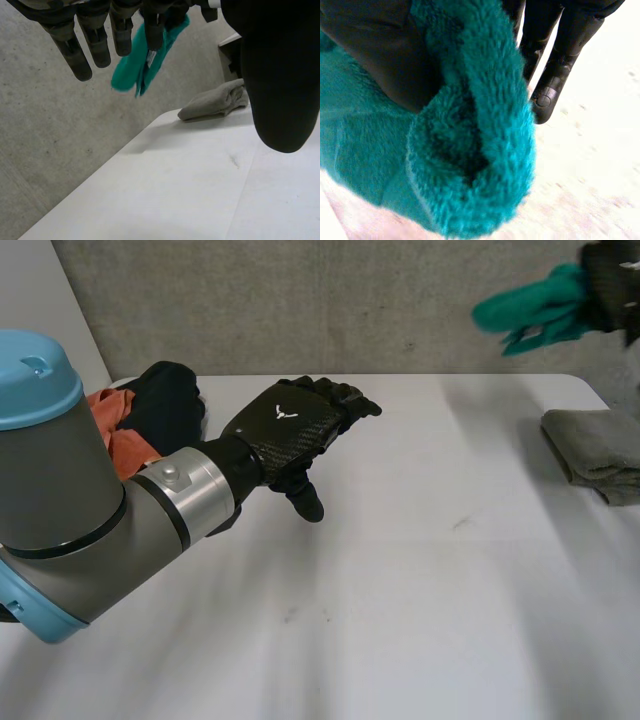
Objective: Fold the laundry.
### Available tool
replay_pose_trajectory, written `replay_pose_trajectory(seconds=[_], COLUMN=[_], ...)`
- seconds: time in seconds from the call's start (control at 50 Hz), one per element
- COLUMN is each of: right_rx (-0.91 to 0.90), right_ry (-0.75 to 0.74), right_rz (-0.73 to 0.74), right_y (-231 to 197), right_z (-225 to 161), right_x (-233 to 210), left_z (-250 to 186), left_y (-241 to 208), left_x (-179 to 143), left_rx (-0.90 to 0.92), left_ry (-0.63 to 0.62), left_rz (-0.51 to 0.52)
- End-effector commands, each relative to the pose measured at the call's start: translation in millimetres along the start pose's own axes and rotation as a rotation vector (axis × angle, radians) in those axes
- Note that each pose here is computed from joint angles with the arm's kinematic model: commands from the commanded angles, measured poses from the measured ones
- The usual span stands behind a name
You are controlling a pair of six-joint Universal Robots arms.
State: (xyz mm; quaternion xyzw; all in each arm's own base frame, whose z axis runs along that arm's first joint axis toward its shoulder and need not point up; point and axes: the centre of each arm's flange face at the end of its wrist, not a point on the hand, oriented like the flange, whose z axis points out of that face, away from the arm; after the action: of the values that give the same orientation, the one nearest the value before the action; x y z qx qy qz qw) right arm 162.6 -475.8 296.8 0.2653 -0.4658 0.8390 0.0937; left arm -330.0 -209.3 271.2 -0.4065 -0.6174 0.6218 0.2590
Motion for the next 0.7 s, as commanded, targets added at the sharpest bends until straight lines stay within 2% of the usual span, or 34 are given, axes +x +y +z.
replay_pose_trajectory(seconds=[0.02,0.14,0.26,0.34,0.54,0.7], right_rx=[-0.12,-0.238,-0.324,-0.335,-0.336,-0.367], right_ry=[0.076,0.072,-0.066,-0.14,-0.132,-0.08], right_rz=[-0.059,-0.069,-0.093,-0.108,-0.11,0.008], right_y=[88.7,153.8,207.2,214.2,199.6,177.4], right_z=[-13.0,-44.4,-94.9,-111.8,-111.7,-106.6], right_x=[48.8,48.3,38.9,32.0,42.7,55.9], left_z=[-0.4,-0.1,0.1,0.1,0.0,-0.2], left_y=[0.3,0.0,0.5,0.4,0.4,-0.3], left_x=[0.3,0.3,0.3,0.9,1.3,1.9], left_rx=[-0.003,0.0,-0.001,-0.001,-0.001,0.001], left_ry=[0.0,0.001,0.001,0.002,0.002,0.004], left_rz=[-0.001,0.0,0.0,0.0,0.0,0.001])
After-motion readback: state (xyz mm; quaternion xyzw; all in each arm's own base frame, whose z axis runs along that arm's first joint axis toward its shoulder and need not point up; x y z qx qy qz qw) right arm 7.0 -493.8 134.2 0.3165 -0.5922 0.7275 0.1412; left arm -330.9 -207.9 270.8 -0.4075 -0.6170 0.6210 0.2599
